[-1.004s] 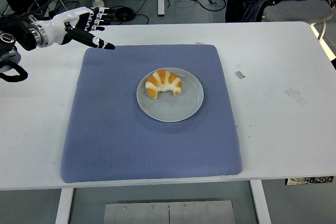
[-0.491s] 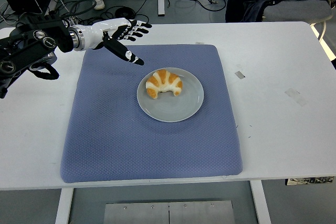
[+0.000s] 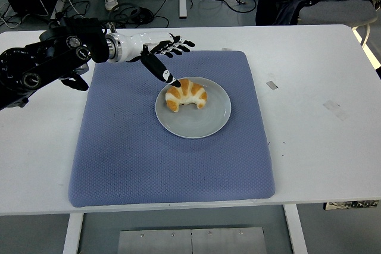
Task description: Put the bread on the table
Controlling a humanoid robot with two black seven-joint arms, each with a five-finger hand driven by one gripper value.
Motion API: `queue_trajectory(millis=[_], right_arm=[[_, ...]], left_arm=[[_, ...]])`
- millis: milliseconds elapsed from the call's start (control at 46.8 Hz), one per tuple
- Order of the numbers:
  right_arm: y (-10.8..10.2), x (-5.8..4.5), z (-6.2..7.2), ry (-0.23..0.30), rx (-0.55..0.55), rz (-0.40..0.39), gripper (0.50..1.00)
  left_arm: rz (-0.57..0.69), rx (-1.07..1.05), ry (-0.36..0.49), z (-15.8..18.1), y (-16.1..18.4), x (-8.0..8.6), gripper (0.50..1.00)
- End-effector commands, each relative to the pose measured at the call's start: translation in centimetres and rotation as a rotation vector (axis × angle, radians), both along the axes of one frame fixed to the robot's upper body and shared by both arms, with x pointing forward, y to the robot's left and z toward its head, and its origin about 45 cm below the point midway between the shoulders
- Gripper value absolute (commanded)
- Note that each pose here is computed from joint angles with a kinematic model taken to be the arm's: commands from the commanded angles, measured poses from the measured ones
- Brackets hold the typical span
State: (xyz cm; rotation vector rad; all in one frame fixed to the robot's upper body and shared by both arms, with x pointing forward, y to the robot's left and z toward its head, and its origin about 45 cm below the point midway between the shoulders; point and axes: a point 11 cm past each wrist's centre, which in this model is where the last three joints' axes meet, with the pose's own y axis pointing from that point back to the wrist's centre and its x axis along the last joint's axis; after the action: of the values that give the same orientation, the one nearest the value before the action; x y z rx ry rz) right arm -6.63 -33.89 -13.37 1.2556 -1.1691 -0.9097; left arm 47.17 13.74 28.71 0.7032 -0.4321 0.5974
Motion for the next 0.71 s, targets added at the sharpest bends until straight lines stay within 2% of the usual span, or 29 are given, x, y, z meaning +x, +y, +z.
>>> queue_trajectory(millis=[0, 684], right_arm=[[0.0, -0.01, 0.0, 0.0, 0.0, 0.0, 1.0], [0.0, -0.01, 0.0, 0.0, 0.0, 0.0, 1.0]], left_arm=[[-0.005, 0.006, 0.007, -0.13, 0.04, -0.09, 0.934], [-0.02, 0.061, 0.036, -0.97, -0.04, -0.5, 0.896]])
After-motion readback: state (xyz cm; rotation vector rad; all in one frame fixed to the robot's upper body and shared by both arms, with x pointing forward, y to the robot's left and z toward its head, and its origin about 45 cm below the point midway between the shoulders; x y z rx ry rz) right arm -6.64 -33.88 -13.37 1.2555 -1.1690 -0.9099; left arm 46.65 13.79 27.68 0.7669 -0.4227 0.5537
